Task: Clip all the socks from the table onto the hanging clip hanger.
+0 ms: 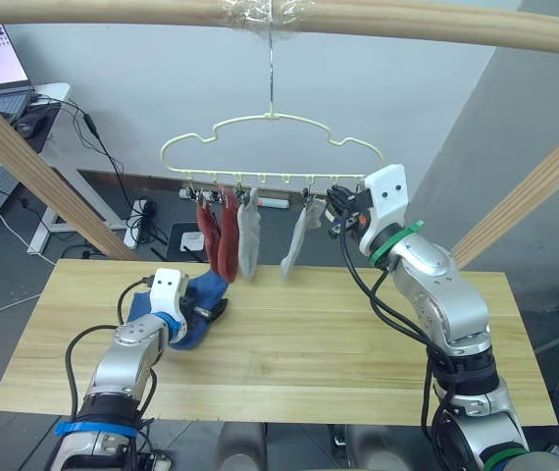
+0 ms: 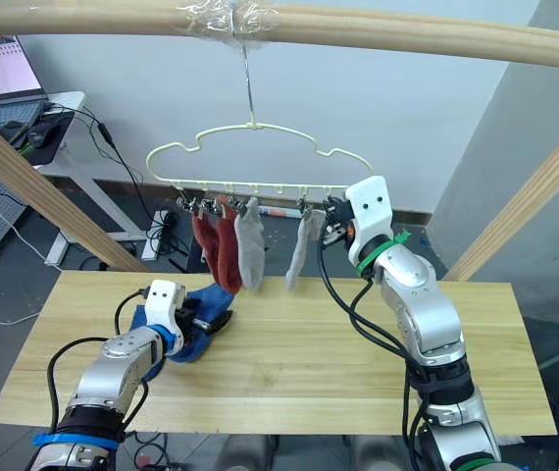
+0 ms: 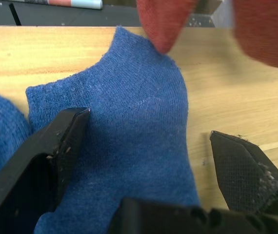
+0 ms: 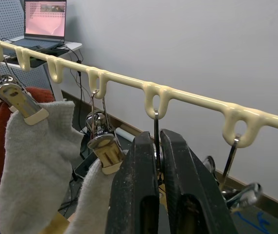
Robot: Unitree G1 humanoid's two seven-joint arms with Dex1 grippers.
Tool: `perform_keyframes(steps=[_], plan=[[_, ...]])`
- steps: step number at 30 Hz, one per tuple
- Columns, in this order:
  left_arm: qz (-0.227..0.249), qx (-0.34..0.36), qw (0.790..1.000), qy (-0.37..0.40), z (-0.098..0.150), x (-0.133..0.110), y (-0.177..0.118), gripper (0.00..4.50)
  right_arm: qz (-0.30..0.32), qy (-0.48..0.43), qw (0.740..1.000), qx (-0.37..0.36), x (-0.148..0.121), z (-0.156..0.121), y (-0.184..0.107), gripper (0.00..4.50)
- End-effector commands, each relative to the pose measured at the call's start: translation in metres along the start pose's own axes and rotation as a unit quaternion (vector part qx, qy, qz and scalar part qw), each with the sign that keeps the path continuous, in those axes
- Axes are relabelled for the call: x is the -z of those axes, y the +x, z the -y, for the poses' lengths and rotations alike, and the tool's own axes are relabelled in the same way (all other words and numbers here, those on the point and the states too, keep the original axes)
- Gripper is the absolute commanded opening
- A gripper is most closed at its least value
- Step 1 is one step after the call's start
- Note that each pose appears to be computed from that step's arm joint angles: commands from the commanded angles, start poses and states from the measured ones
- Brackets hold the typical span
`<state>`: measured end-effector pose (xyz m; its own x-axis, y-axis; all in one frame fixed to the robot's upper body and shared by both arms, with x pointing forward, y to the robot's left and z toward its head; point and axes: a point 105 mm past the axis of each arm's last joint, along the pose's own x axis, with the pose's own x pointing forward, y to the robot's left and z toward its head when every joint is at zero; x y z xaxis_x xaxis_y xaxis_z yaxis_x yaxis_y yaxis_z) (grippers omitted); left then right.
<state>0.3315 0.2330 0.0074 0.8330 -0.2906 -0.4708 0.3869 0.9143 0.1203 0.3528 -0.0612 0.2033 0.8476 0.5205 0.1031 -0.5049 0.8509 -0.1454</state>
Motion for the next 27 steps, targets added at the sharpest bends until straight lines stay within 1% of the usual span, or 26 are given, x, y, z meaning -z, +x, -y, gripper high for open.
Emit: perform_keyframes(steps=[1,3,6,11,13,15,19,20,21,23,25,27], plan=[[-0.038,0.003,0.999,0.028,0.001,0.022,-0.002,4.48,-0.01,0.006,1.0,0.013,0.006,0.004,-0.005,0.0],[-0.039,0.017,0.998,0.044,0.008,0.023,-0.001,4.48,-0.012,0.006,1.0,0.017,0.007,0.006,-0.005,0.0],[-0.035,0.039,0.998,0.039,0.019,0.024,0.0,3.87,-0.013,0.006,1.0,0.02,0.007,0.008,-0.004,0.0],[-0.04,0.061,0.997,0.027,0.032,0.03,-0.006,2.39,-0.014,0.006,1.0,0.022,0.008,0.01,-0.003,0.0],[-0.037,0.075,0.996,0.027,0.041,0.03,-0.009,1.84,-0.014,0.006,1.0,0.022,0.009,0.01,-0.002,0.0],[-0.029,0.087,0.996,0.019,0.049,0.027,-0.013,1.36,-0.014,0.006,1.0,0.022,0.009,0.01,-0.002,0.0],[-0.001,0.121,0.993,-0.004,0.069,0.013,-0.02,0.16,-0.015,0.007,1.0,0.024,0.011,0.011,-0.003,0.0],[0.006,0.129,0.992,-0.007,0.073,0.009,-0.022,0.03,-0.015,0.007,1.0,0.024,0.011,0.011,-0.003,0.0],[0.023,0.137,0.99,-0.013,0.077,0.002,-0.024,0.03,-0.016,0.009,1.0,0.024,0.011,0.012,-0.003,0.0],[0.068,0.16,0.984,-0.046,0.087,-0.02,-0.028,0.03,-0.024,0.038,0.999,0.03,0.013,0.015,-0.003,0.0],[0.114,0.208,0.966,-0.097,0.103,-0.045,-0.037,0.03,-0.048,0.097,0.993,0.041,0.018,0.02,-0.004,0.0],[0.138,0.248,0.952,-0.115,0.116,-0.062,-0.044,0.03,-0.069,0.165,0.983,0.049,0.022,0.024,-0.006,0.0]])
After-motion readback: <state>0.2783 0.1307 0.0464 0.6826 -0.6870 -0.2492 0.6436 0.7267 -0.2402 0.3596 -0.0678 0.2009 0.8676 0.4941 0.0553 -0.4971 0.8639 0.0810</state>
